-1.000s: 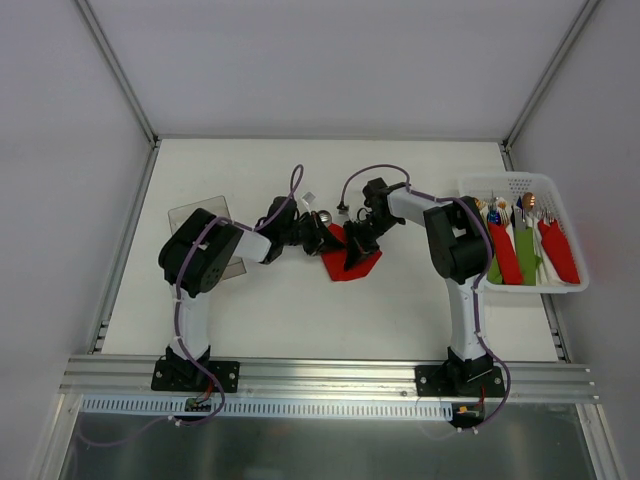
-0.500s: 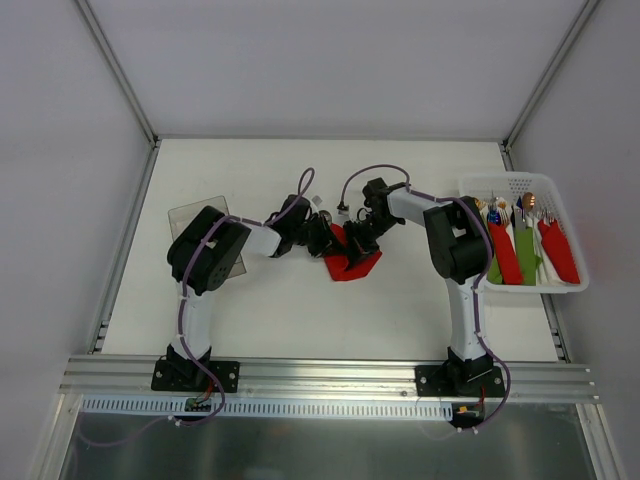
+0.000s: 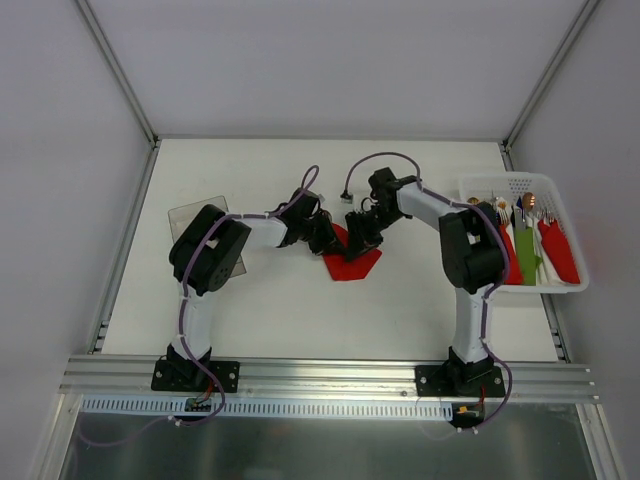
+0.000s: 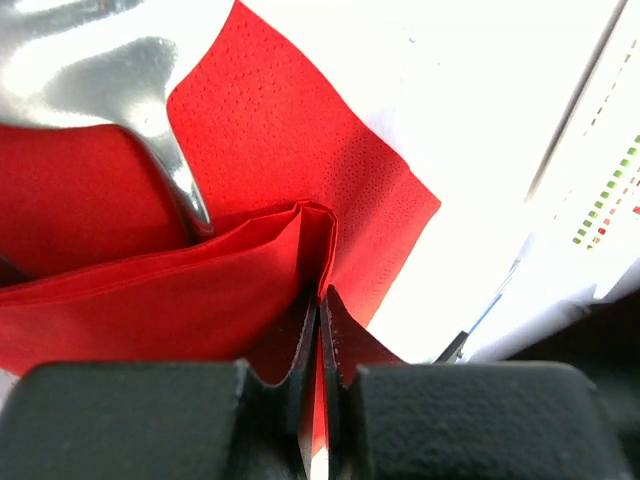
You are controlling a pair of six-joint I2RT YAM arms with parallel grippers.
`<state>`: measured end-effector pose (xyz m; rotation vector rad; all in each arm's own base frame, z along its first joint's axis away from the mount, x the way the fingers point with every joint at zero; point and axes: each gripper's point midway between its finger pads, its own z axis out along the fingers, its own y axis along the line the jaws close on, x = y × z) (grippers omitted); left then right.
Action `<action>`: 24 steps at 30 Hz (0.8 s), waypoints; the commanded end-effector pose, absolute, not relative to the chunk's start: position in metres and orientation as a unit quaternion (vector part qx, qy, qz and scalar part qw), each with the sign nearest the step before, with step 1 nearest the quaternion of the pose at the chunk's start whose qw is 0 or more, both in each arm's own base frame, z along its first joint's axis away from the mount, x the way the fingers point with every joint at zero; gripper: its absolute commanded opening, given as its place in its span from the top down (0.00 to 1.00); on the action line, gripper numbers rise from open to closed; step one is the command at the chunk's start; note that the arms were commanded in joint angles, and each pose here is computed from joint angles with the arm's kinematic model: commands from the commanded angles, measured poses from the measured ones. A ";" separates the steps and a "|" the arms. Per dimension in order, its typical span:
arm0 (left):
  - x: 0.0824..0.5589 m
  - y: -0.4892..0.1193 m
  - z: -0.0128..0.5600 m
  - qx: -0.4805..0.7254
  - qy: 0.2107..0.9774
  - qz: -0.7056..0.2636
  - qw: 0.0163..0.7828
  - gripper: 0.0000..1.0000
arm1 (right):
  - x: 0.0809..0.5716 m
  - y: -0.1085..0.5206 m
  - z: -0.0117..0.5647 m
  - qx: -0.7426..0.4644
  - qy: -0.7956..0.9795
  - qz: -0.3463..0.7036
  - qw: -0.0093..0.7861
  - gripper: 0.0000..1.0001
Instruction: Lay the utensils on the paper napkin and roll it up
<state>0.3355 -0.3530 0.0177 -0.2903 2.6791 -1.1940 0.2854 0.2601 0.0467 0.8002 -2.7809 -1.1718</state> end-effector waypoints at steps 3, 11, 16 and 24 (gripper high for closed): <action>0.319 -0.331 -0.027 -0.112 0.938 -0.323 0.061 1.00 | 0.289 0.260 0.115 0.285 -0.866 -0.407 -0.062 0.82; 0.316 -0.332 -0.031 -0.114 0.939 -0.321 0.050 0.88 | 0.294 0.269 0.096 0.246 -0.878 -0.409 -0.040 0.89; 0.316 -0.332 -0.033 -0.118 0.938 -0.322 0.045 0.85 | 0.290 0.274 0.067 0.217 -0.887 -0.408 -0.015 0.92; 0.315 -0.333 -0.034 -0.117 0.938 -0.325 0.040 0.83 | 0.301 0.280 0.038 0.179 -0.900 -0.398 -0.017 0.94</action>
